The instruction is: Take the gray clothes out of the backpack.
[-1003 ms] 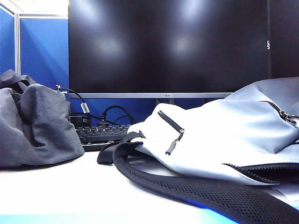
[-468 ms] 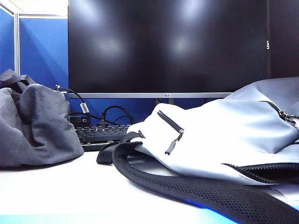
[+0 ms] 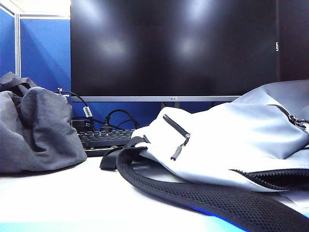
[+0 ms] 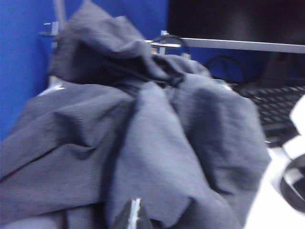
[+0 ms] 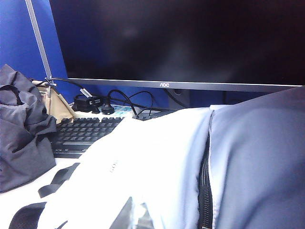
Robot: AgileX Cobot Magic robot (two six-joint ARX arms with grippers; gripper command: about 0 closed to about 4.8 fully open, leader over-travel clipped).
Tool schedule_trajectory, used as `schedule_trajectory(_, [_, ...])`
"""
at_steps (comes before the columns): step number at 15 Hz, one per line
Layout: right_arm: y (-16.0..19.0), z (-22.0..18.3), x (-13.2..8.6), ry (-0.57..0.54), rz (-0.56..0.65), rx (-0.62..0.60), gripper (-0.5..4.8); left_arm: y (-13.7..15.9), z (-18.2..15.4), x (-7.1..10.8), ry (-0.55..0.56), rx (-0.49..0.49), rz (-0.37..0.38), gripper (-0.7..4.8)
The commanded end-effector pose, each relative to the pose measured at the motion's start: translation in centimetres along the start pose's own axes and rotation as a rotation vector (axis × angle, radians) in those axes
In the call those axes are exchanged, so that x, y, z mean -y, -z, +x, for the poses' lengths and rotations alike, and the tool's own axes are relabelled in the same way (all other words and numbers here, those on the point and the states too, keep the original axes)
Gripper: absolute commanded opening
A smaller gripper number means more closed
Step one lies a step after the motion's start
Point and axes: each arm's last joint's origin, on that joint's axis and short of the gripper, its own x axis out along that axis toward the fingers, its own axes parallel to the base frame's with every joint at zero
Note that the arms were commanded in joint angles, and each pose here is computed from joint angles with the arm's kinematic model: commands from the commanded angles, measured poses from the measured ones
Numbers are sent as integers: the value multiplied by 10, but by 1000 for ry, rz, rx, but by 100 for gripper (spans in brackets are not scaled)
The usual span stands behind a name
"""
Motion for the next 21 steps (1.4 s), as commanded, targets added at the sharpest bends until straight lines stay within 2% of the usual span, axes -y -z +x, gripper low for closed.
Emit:
schedule_trajectory(1, [-2, 0, 0, -3, -1, 13, -1, -1, 0, 0, -8, 9, -6, -5])
schedule_trajectory(5, [-2, 0, 0, -3, -1, 13, -1, -1, 0, -4, -35, 10, -15, -5])
schedule_trajectory(21, [-2, 0, 0, -3, -1, 13, -1, -1, 0, -3, -32, 9, -14, -5])
